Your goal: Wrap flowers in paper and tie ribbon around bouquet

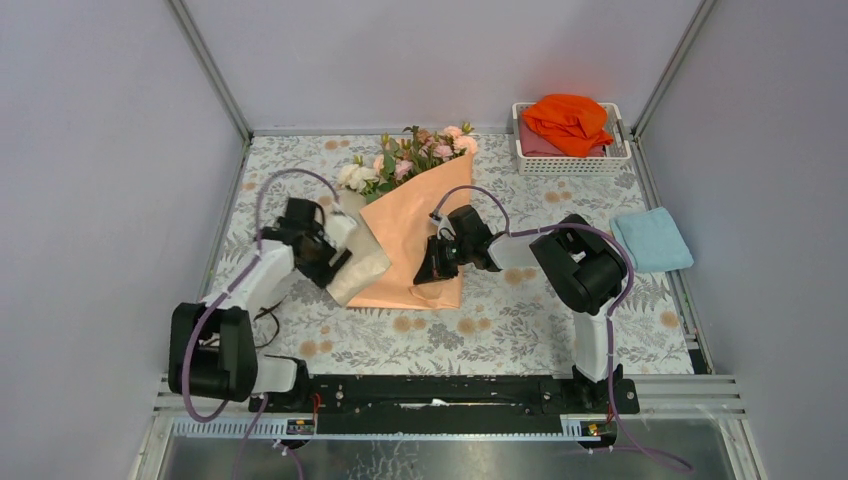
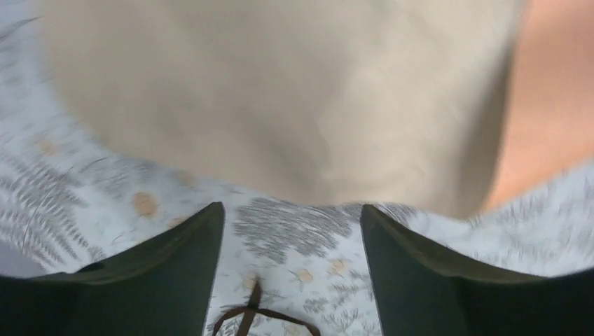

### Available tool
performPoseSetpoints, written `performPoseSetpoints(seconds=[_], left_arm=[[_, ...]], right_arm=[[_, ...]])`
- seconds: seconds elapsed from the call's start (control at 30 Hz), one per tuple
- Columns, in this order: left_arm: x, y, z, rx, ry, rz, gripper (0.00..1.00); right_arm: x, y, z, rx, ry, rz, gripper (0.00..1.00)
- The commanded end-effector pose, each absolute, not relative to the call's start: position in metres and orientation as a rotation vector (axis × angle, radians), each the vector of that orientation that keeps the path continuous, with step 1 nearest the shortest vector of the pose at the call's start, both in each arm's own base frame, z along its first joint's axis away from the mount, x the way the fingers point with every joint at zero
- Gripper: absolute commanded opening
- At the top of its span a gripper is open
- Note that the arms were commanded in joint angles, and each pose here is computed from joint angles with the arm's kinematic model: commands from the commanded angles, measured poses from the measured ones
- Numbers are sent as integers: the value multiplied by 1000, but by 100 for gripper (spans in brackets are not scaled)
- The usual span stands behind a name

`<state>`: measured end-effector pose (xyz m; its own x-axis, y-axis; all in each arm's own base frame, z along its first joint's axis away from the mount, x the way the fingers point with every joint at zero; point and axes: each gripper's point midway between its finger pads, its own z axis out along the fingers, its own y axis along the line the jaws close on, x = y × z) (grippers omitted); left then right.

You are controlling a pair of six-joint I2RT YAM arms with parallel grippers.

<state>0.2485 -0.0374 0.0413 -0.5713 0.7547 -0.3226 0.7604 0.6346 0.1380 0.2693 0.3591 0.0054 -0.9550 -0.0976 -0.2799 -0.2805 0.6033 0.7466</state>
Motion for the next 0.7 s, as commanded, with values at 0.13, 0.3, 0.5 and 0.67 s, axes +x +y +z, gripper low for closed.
performPoseSetpoints(seconds=[0.13,0.3,0.5,0.67], left_arm=[[316,-6,60,-186,2640,-489,90],[299,-23,24,-555,2754,-786,96],[281,-37,-2,-688,2793,-896,97],[280,-47,-3,-701,2790,-997,76]], right_arm=[[264,314,-63,-269,2794,909,0],[266,315,-59,-277,2783,906,0],[266,315,-54,-283,2775,910,0],[268,316,-52,-282,2770,908,0]])
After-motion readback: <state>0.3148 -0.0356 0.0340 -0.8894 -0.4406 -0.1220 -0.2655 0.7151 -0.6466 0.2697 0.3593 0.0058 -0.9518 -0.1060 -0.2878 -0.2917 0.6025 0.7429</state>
